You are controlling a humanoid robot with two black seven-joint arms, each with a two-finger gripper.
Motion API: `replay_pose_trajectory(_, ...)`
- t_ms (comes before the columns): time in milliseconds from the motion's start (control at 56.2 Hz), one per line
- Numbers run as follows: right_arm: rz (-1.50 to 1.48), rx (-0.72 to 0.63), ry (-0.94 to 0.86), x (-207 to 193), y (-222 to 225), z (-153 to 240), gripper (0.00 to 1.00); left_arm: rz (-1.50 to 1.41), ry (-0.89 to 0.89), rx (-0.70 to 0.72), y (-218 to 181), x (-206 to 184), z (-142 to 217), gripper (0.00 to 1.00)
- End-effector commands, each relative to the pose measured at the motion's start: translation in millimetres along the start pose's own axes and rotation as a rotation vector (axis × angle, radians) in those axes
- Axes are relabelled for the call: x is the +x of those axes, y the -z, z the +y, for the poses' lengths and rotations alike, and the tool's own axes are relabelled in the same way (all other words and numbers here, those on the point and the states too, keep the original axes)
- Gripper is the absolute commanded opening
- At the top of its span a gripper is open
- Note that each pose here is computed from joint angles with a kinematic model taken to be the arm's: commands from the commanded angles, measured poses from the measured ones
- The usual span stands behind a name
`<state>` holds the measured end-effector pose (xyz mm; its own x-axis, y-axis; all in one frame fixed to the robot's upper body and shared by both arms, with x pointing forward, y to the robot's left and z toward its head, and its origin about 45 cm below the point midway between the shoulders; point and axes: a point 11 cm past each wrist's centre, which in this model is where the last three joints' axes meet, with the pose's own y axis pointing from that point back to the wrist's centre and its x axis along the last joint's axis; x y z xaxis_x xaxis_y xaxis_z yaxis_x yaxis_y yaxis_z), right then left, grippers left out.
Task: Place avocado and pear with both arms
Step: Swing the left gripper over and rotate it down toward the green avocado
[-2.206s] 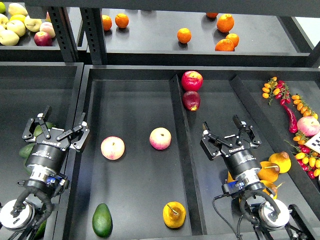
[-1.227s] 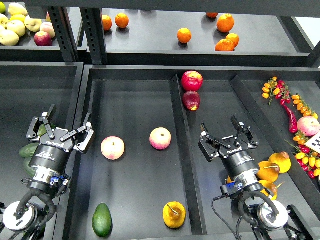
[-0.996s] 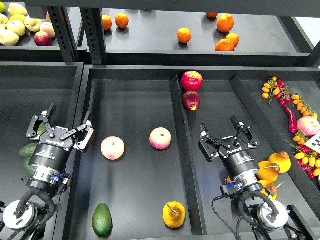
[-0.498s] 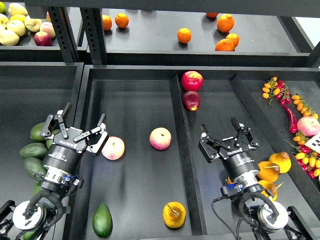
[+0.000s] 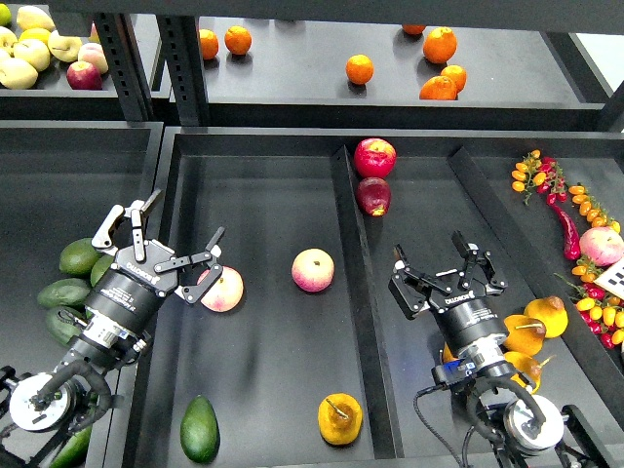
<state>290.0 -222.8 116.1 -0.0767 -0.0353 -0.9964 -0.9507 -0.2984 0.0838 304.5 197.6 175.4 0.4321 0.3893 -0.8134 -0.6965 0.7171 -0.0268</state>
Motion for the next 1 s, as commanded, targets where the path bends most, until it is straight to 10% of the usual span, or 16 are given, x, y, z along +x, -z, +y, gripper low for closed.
replay_pose_trajectory(0, 0.001, 0.007, -0.001, -0.7, 2.6, -1.4, 1.00, -0.137, 0.010, 0.195, -9.3, -4.7, -7.5, 1.00)
replay_pose_trajectory(978, 0.005, 0.131, -0.010, -15.9, 50.8, -18.1, 1.00, -0.966, 0.063, 1.441, 39.7, -39.9, -54.6, 1.00)
